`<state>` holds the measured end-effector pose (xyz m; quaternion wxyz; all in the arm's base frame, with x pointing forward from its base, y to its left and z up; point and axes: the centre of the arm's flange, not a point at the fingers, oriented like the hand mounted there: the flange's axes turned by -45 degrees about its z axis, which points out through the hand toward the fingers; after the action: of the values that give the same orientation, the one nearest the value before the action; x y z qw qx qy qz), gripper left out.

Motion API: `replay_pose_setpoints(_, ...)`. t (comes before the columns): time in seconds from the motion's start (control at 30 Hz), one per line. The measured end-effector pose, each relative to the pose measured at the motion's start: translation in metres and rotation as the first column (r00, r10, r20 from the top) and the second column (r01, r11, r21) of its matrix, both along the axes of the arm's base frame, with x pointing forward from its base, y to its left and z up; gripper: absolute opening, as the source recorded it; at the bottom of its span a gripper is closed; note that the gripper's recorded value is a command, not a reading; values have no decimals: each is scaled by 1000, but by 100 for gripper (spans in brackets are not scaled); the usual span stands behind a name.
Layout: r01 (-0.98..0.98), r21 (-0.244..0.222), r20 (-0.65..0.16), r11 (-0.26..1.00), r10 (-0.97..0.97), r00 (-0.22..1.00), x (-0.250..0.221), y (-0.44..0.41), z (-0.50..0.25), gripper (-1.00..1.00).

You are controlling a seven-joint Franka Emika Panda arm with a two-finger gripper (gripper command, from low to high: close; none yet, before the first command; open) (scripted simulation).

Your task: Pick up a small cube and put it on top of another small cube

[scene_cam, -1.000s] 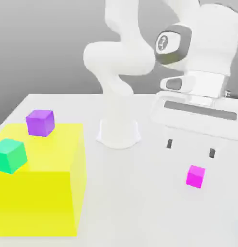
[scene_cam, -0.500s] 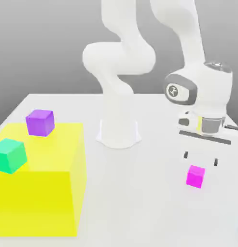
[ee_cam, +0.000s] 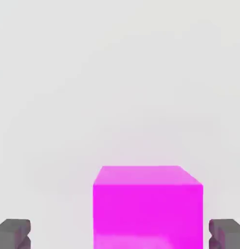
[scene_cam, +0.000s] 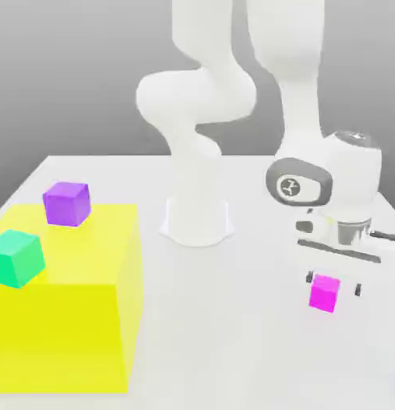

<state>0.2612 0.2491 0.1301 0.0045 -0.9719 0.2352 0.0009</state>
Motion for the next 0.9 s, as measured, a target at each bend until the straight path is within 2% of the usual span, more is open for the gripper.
replay_pose_setpoints(0.03, -1, -4, 0, 1000, 1, 1000, -1, -2, -4, -100)
replay_pose_setpoints(0.27, -1, -3, 0, 1000, 1, 1000, -1, -2, -4, -100)
replay_pose_setpoints(0.6, 3, 26, 5, 1000, -3, 1000, 4, 9, 42, -100)
replay_pose_setpoints(0.9, -3, -1, 3, 1000, 3, 1000, -1, 0, 61, -100)
